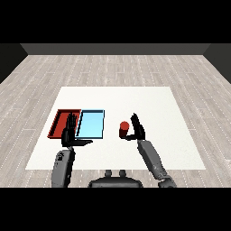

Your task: Pick the red can and put it in the red box

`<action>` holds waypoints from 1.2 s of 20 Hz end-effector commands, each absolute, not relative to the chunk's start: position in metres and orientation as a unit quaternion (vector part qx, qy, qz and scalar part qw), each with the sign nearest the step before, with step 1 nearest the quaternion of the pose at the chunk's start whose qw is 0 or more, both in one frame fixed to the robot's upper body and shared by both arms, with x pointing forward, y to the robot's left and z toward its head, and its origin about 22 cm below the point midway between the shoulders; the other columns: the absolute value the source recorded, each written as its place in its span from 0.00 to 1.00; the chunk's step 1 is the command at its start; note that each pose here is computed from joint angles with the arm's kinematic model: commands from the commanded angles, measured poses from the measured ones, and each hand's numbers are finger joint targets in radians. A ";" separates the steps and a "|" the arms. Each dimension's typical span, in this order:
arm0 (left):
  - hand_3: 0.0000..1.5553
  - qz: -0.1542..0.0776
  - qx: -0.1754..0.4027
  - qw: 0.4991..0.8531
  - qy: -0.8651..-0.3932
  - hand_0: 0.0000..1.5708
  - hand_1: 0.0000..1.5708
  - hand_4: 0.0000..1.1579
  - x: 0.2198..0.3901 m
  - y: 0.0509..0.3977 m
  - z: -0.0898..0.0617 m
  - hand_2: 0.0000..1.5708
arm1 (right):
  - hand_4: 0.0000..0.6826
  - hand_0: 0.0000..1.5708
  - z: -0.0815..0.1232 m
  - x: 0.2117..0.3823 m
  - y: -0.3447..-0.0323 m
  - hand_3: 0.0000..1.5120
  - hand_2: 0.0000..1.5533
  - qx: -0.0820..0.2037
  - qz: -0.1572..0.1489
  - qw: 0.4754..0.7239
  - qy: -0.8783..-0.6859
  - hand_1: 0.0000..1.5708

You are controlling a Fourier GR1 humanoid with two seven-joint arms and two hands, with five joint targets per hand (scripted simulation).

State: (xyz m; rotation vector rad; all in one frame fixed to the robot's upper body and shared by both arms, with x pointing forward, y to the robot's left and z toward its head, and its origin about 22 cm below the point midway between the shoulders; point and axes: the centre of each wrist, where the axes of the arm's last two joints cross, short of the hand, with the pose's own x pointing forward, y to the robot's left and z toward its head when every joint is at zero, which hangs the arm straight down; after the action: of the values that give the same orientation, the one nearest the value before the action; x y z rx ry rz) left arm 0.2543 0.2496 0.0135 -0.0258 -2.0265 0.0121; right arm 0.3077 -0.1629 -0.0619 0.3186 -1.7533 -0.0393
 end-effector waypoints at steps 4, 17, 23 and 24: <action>0.00 0.007 -0.009 0.529 -0.849 0.00 0.00 0.00 0.254 0.248 -0.014 0.00 | 0.00 0.00 -0.070 0.311 -0.149 0.00 0.00 0.138 -0.014 0.636 -0.759 0.00; 0.00 -0.002 -0.012 0.523 -0.852 0.00 0.00 0.00 0.259 0.262 0.017 0.00 | 0.00 0.00 -0.051 0.300 -0.123 0.00 0.00 0.178 -0.010 0.634 -0.753 0.00; 0.00 0.007 -0.010 0.534 -0.845 0.00 0.00 0.00 0.262 0.246 0.007 0.00 | 0.00 0.00 -0.068 0.305 -0.121 0.00 0.00 0.179 -0.013 0.635 -0.751 0.00; 0.00 0.010 -0.006 0.525 -0.851 0.00 0.00 0.00 0.238 0.240 0.016 0.00 | 0.00 0.00 -0.058 0.306 -0.112 0.00 0.00 0.188 -0.013 0.633 -0.751 0.00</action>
State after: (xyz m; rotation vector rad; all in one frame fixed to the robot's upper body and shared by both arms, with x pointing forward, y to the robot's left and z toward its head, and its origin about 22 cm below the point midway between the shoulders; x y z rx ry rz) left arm 0.2466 0.2485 0.0114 -0.0192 -2.0245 0.0101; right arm 0.3086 -0.1204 -0.0620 0.4064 -1.7207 -0.0313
